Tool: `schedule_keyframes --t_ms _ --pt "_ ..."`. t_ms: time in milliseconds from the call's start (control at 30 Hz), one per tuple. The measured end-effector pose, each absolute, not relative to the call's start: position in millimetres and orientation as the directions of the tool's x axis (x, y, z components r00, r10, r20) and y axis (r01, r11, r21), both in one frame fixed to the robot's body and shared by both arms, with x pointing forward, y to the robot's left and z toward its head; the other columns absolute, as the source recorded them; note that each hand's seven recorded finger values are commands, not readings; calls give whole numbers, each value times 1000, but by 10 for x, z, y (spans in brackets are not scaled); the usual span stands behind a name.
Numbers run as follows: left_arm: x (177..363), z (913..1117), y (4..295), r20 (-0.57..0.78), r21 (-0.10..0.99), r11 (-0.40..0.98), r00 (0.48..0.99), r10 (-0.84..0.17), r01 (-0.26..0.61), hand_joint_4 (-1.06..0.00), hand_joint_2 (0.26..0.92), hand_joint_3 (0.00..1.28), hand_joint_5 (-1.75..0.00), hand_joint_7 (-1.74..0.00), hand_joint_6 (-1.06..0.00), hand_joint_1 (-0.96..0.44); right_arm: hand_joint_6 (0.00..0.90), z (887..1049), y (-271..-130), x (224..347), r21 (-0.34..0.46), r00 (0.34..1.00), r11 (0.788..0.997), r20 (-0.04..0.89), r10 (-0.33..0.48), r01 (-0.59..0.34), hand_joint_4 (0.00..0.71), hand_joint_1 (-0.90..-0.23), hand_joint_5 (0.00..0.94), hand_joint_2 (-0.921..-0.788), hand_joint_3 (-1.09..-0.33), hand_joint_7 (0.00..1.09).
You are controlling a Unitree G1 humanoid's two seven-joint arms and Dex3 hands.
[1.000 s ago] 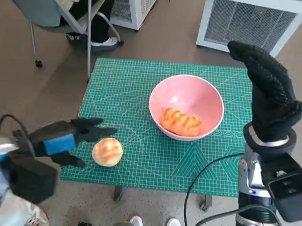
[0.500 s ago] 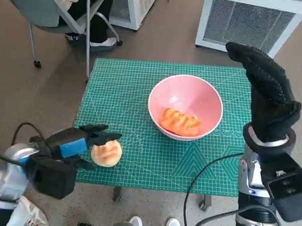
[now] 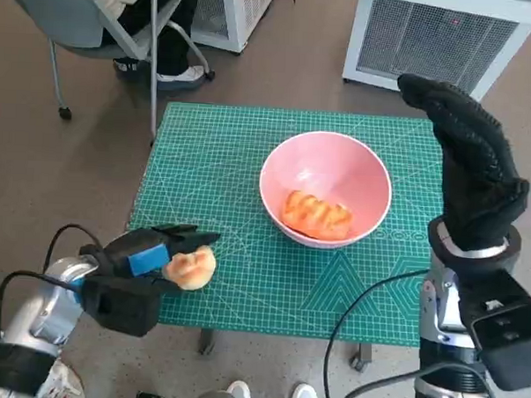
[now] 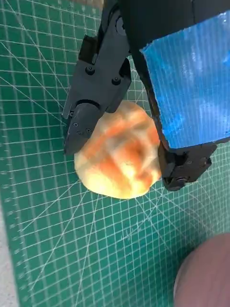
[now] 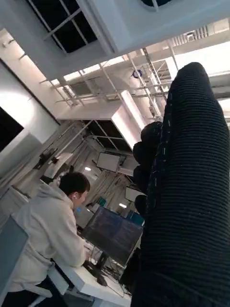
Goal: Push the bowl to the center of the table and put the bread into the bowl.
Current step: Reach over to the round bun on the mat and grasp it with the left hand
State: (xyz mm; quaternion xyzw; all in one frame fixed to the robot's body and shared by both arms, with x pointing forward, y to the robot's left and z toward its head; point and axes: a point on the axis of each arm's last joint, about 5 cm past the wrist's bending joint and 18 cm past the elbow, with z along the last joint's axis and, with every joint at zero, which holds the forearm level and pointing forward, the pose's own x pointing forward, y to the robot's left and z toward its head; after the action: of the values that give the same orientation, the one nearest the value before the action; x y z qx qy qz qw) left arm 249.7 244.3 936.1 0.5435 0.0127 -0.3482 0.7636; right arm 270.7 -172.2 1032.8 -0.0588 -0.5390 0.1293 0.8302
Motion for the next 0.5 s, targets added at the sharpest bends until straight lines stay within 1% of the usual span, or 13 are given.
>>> schedule_keyframes --t_ms 33,67,100,167,233,367,500 --pt "2503 9367 2442 -397 822 167 759 -516 544 -517 920 200 -981 -968 -488 -7 33 10328 -1721 2707 -238 385 959 880 279 -151 315 -588 0 -921 -738 684" --pt "2508 9372 2440 -395 823 169 761 -514 542 -521 920 205 -1065 -1031 -478 -5 33 10328 -1720 2706 -240 386 959 879 280 -150 315 -588 0 -921 -738 685" --pt "2514 9381 2439 -392 825 172 764 -512 538 -540 920 204 -1221 -1141 -469 -2 33 10328 -1720 2706 -241 385 959 879 281 -149 315 -588 0 -921 -738 685" --pt "2525 9418 2436 -387 829 173 768 -510 532 -552 920 202 -1299 -1195 -467 -1 32 10327 -1720 2706 -241 385 959 879 281 -149 314 -588 0 -921 -738 686" --pt "2529 9452 2440 -390 828 169 765 -512 534 -558 920 200 -1331 -1230 -466 0 32 10325 -1721 2707 -241 385 959 879 281 -148 314 -588 0 -921 -738 686" --pt "2527 9521 2441 -392 815 178 750 -533 552 -563 920 198 -1344 -1273 -465 1 32 10321 -1727 2709 -240 386 960 879 278 -146 314 -588 0 -921 -740 687" --pt "2518 9618 2449 -357 799 228 745 -564 556 -556 921 196 -1348 -1280 -473 2 31 10312 -1728 2713 -239 389 960 878 278 -146 314 -590 0 -921 -740 688"
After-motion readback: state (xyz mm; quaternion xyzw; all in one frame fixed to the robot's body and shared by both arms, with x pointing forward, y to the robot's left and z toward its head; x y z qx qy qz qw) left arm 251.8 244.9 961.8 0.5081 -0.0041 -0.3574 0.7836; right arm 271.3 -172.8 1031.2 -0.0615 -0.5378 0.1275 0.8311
